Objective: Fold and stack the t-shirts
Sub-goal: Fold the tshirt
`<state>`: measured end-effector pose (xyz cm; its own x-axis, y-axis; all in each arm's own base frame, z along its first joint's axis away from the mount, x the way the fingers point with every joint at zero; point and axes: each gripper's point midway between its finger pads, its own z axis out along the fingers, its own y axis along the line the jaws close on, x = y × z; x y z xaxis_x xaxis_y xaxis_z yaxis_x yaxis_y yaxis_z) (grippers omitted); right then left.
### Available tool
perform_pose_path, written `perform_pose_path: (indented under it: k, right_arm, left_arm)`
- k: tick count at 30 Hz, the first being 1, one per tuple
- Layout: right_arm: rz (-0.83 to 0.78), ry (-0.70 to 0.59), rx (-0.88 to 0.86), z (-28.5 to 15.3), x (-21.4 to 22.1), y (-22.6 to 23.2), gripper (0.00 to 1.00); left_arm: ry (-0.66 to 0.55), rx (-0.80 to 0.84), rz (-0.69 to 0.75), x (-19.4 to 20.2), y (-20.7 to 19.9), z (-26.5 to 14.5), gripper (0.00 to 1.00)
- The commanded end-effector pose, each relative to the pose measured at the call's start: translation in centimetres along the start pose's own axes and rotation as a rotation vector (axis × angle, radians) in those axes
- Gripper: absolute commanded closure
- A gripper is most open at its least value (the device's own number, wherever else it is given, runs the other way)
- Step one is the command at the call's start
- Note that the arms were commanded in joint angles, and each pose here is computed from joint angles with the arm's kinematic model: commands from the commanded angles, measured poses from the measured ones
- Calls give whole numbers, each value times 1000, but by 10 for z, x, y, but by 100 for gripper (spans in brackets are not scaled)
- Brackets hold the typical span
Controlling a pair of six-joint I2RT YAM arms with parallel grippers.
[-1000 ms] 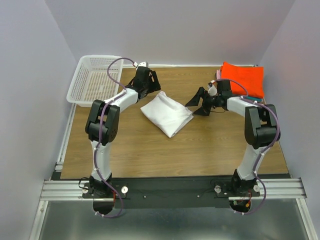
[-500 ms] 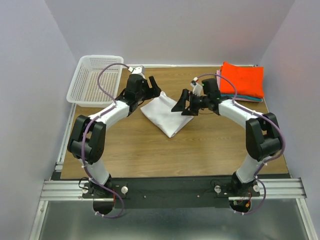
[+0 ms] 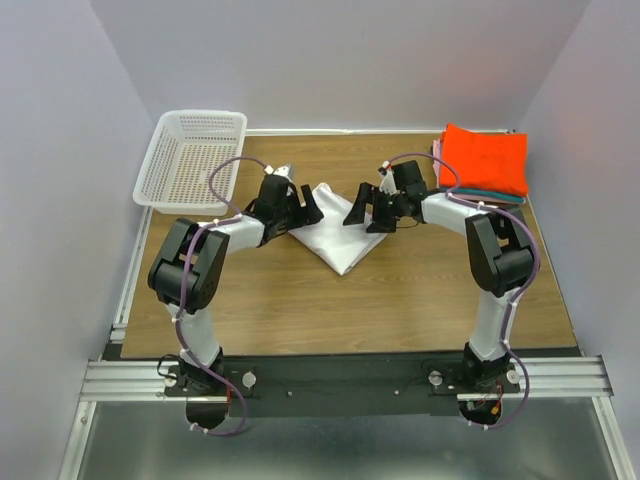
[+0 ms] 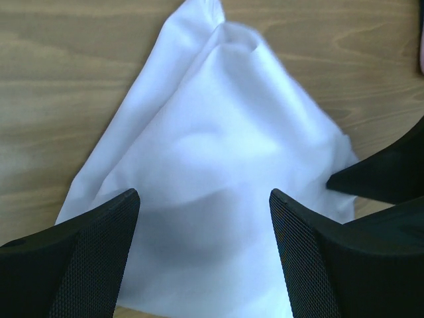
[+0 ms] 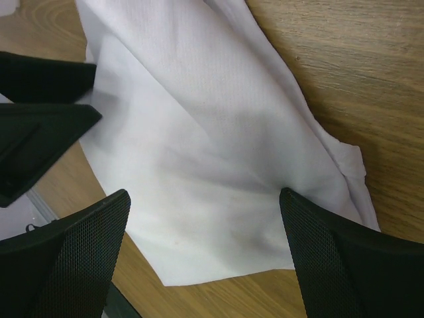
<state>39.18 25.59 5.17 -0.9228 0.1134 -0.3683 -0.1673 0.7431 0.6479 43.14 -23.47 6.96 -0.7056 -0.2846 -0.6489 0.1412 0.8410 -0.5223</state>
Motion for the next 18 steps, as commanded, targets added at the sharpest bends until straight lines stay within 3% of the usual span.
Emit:
perform_pose_path:
  k: [1,6,12,17,18]
  right_arm:
    - [-8,11,99,7,9,-29,0]
    - [-71,25,107,1,15,-32,0]
    - [-172,35,69,-25,16,-13,0]
    - [-193,-26,45,-55,11,11,0]
    - [-192,-37,31,-63,14,18,0]
  left_arm:
    - [69,19,-38,38,9,-4,13]
    - [151,16,-81,92,22,-32,13]
    - [119,67,-74,117,-7,-83,13]
    - [6,-28,-82,88,-3,-113,13]
    - [-64,-85,-66,68,1,-116,13]
